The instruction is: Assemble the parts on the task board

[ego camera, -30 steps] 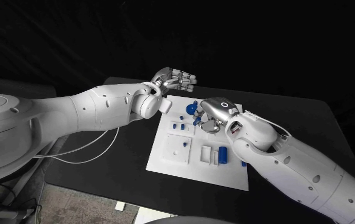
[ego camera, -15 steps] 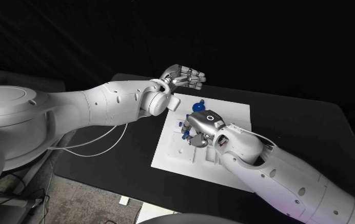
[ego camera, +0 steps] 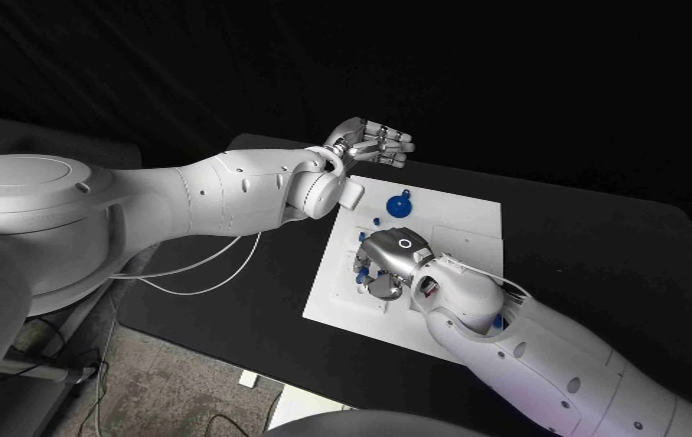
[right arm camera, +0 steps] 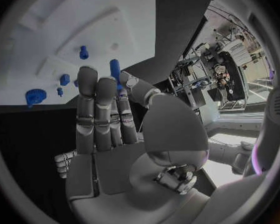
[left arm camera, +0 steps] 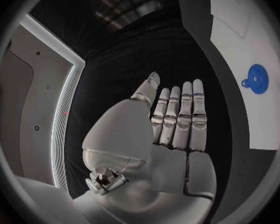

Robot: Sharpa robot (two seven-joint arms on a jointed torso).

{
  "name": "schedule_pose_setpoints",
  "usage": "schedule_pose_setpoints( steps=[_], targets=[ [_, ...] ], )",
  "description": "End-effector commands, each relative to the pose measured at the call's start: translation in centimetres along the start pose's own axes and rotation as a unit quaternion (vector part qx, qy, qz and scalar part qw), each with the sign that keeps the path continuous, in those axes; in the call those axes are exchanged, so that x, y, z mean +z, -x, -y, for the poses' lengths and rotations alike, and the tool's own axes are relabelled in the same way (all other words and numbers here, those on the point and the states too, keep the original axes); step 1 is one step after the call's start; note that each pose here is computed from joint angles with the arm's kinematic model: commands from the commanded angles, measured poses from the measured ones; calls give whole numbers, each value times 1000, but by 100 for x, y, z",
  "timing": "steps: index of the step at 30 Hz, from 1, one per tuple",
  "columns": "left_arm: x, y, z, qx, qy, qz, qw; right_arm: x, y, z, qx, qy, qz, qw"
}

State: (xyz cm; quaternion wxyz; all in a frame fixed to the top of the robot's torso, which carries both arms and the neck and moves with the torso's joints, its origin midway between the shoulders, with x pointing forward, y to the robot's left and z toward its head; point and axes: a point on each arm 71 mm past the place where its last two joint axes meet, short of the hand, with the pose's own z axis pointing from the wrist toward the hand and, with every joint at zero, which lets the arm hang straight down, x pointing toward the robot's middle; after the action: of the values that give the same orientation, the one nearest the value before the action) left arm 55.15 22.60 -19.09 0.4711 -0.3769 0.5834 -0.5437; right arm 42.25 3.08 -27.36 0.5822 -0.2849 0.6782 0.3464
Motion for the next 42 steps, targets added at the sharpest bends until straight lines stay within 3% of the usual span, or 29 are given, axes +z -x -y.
schedule_pose_setpoints(
  steps=[1,16,42],
  targets=[
    [11,-28,39,-3,-9,1,1000,4,-19,8,-15,-1,4,1000],
    [22,-65,76,-4,-11,-7,1000,-13,-148,49,-18,-8,-10,1000],
    [25,-73,84,-5,-8,-12,1000,-29,-157,-5,-16,-2,-12,1000]
  ],
)
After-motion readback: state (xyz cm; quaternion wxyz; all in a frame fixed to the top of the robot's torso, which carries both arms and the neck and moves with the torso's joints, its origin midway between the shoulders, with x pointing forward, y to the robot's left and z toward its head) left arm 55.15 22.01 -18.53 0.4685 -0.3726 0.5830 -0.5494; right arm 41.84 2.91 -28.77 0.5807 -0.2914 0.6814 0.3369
